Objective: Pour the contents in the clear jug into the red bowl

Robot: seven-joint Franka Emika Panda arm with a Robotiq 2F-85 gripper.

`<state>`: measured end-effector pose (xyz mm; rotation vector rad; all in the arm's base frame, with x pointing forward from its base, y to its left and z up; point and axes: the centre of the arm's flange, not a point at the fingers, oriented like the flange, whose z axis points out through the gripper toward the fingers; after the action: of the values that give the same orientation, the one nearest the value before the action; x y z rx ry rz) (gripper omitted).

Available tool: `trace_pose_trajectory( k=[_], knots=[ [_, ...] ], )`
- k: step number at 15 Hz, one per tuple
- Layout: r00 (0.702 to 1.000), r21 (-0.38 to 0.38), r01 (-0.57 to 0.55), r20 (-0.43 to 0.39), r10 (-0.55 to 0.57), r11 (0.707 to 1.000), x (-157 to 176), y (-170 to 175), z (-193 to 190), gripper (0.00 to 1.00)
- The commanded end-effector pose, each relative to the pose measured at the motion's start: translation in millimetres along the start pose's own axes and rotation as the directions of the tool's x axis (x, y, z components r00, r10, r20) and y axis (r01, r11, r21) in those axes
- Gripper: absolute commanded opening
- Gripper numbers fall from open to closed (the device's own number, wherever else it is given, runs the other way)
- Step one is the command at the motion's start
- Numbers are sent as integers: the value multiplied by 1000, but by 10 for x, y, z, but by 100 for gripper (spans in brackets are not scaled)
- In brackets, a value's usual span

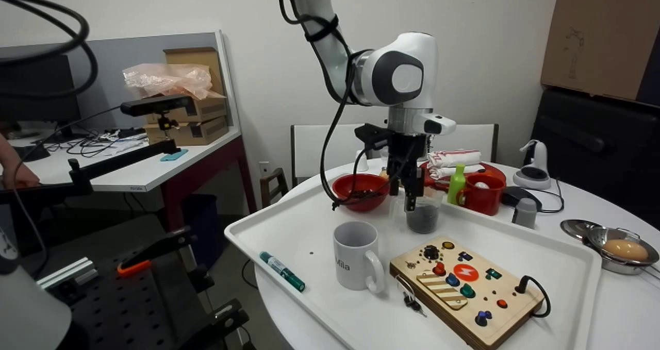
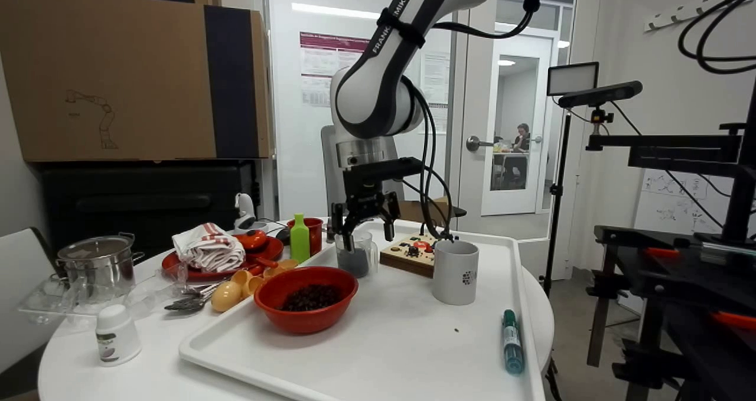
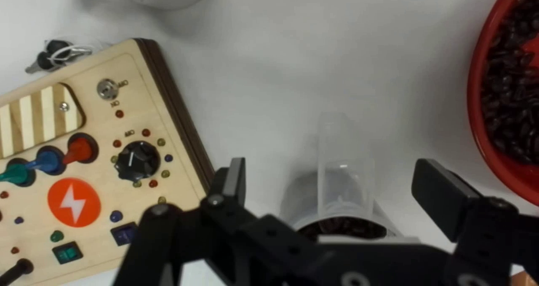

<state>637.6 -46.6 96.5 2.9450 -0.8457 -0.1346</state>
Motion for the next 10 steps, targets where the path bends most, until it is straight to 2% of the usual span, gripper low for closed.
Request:
trace_pose_trajectory(
  k=[1, 3, 5, 10],
  knots=[
    [1000, -5, -26, -2, 26, 1000, 97, -80, 2, 100],
    [999, -3, -34, -1, 34, 999, 117, -86, -12, 72],
    [999, -6, -36, -2, 36, 999, 131, -98, -22, 60],
    [999, -13, -37, -1, 37, 999, 155, -121, -25, 20]
  ],
)
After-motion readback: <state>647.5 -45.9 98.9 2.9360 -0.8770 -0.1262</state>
